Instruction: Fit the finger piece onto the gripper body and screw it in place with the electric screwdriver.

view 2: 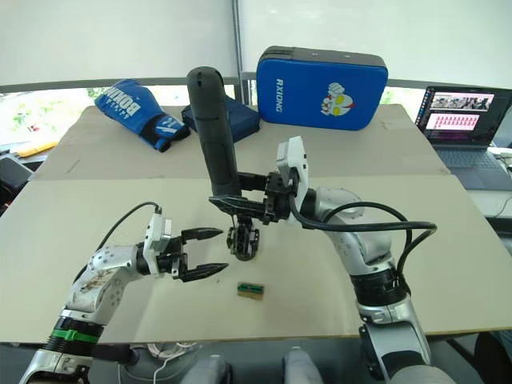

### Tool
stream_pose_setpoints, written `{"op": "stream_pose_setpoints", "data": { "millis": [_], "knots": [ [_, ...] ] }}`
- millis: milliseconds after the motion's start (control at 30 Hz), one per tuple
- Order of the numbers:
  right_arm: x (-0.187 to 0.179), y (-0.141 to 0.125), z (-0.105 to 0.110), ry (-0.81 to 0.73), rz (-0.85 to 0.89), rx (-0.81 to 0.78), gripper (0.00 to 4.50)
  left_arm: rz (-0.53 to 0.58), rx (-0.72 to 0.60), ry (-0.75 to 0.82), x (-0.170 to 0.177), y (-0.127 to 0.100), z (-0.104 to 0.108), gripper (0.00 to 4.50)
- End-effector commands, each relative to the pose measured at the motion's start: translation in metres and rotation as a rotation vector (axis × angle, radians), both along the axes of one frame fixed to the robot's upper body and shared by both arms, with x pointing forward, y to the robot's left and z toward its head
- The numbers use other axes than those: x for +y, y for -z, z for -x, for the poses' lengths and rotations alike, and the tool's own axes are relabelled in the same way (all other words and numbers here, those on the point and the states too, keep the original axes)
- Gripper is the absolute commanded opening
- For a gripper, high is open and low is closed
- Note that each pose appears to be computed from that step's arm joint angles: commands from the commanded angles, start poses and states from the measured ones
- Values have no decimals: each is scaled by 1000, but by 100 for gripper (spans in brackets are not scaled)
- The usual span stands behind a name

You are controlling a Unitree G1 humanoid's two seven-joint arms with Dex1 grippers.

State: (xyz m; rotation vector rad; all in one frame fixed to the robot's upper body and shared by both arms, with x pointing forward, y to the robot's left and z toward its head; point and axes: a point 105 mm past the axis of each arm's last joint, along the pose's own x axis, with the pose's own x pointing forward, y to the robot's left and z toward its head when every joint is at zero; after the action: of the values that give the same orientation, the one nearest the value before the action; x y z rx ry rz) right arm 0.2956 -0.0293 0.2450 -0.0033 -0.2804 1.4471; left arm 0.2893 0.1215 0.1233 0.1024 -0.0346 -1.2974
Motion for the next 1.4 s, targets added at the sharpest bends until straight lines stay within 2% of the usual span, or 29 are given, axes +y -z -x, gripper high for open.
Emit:
{"op": "stream_pose_setpoints", "data": {
  "millis": [33,667,1267,1400],
  "knots": [
    [-1,-11,7,-11,-31,-46,190,2,-41,18,-6,-12,2,450],
    [3,-12,4,1,-53,-57,190,-4,-34,3,-12,-20,4,450],
    [5,-10,3,1,-43,-68,190,-21,-32,-43,1,-2,0,450],
    [4,-9,4,-1,-44,-72,190,-72,-44,-81,1,10,-8,450]
  ]
}}
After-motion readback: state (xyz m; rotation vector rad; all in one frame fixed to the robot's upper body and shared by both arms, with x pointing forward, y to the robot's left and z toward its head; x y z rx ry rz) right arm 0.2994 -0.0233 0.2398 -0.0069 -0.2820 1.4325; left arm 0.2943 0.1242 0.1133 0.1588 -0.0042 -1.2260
